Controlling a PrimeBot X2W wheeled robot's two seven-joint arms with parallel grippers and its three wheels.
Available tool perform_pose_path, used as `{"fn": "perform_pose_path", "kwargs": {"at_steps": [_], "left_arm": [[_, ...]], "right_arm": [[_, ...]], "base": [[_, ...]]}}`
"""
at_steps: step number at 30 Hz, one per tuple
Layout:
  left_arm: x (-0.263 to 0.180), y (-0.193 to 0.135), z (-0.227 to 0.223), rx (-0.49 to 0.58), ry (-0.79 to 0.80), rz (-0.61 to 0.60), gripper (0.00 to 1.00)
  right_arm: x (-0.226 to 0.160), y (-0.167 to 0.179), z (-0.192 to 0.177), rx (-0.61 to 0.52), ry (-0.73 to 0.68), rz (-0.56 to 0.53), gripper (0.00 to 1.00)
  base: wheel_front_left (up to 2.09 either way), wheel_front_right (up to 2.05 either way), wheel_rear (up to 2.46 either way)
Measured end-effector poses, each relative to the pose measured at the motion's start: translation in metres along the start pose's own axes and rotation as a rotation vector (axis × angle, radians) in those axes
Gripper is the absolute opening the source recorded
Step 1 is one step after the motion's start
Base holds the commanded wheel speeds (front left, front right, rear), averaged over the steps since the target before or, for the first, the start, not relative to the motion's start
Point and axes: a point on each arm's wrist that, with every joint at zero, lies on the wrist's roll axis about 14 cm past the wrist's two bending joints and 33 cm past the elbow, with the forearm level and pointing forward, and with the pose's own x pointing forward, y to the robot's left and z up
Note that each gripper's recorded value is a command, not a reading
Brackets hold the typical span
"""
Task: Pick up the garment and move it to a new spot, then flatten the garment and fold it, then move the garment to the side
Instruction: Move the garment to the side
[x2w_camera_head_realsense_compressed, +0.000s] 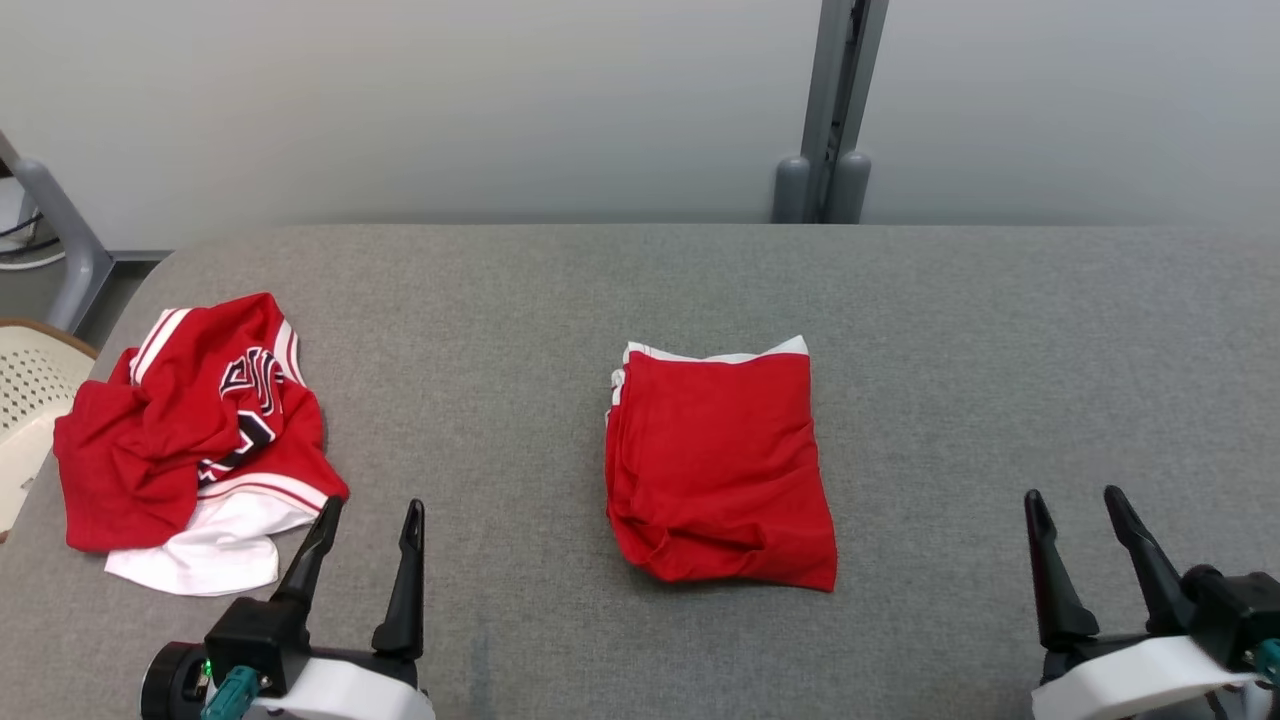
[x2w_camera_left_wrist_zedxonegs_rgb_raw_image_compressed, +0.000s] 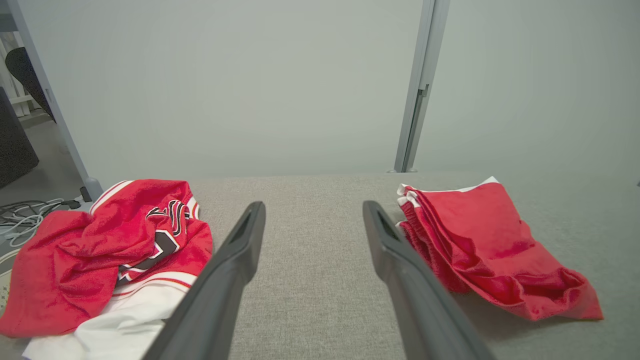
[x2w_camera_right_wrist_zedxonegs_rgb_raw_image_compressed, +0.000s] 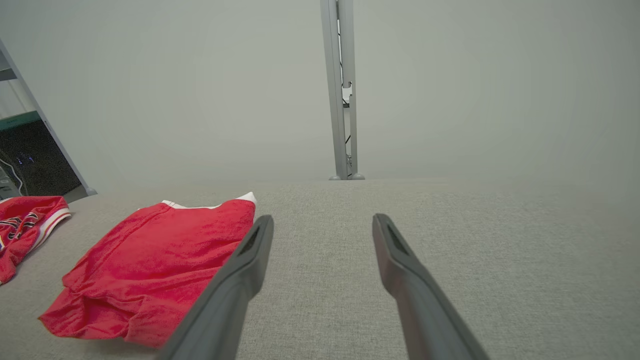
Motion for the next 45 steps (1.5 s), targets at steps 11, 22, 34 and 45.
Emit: {"fn": "perform_pose_path", "kwargs": {"at_steps": [11,22,34,45], "left_arm": [[0.032,0.003,0.006,0.000,-0.033,0.003,1.00],[0.046,0.016,-0.011,-0.001,0.002,0.045,1.00],[0.061,0.007,-0.001,0.029,-0.037,-0.003,1.00],[0.084,-0.069,-0.004,0.032,-0.044,-0.249,1.00]], "right_arm": [[0.053,0.063,-0.069,0.087,0.198,0.190,1.00],[0.076,0.097,-0.140,0.142,0.434,0.276,0.95],[0.073,0.092,-0.135,0.121,0.428,0.296,0.00],[0.038,0.028,-0.120,0.032,0.415,0.193,0.00]], "base": [[0.00,0.00,0.00],[0.00,0.00,0.00],[0.00,0.00,0.00],[0.00,0.00,0.00]]}}
